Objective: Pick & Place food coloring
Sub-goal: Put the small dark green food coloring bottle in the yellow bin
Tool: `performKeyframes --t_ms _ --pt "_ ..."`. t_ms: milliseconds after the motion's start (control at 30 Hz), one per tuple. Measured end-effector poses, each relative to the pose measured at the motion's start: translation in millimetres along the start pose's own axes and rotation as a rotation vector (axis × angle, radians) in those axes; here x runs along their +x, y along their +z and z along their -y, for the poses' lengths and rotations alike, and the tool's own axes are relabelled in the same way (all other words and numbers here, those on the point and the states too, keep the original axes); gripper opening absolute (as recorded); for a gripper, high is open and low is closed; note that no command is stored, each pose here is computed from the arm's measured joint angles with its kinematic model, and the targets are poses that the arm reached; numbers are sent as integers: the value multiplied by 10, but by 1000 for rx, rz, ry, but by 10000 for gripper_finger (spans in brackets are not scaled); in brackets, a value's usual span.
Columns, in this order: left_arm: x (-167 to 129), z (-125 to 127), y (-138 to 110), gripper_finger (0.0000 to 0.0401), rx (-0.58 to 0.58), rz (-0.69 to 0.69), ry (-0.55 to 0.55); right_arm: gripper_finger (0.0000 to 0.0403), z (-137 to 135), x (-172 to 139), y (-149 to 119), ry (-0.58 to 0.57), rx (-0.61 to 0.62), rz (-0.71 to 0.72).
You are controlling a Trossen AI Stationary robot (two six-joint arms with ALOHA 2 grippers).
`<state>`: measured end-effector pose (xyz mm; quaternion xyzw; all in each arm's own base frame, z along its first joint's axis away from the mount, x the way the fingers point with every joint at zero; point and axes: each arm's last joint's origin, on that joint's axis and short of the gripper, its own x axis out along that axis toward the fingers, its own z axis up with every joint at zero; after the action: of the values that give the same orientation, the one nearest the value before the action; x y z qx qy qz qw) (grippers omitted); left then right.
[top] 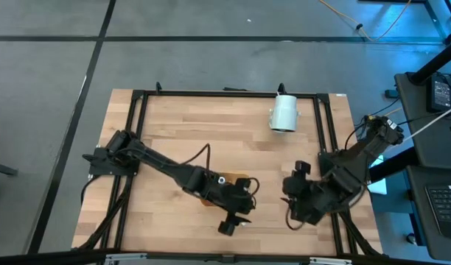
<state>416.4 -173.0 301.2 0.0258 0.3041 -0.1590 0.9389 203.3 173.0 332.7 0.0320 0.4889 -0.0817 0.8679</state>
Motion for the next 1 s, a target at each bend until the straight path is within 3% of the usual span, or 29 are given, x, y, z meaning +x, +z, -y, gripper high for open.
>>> performKeyframes --t_ms 133,300,533,1000 --pt "240 179 -160 207 -52 -43 35 255 -97 -70 -109 31 -8 0" --pt "499 345 -337 209 -29 -68 85 255 -175 -125 -205 49 0 3" --pt "711 379 -520 208 12 -115 159 255 -235 -165 -275 67 44 6" --pt "968 377 -822 209 52 -248 156 255 -240 -173 -270 38 72 64"
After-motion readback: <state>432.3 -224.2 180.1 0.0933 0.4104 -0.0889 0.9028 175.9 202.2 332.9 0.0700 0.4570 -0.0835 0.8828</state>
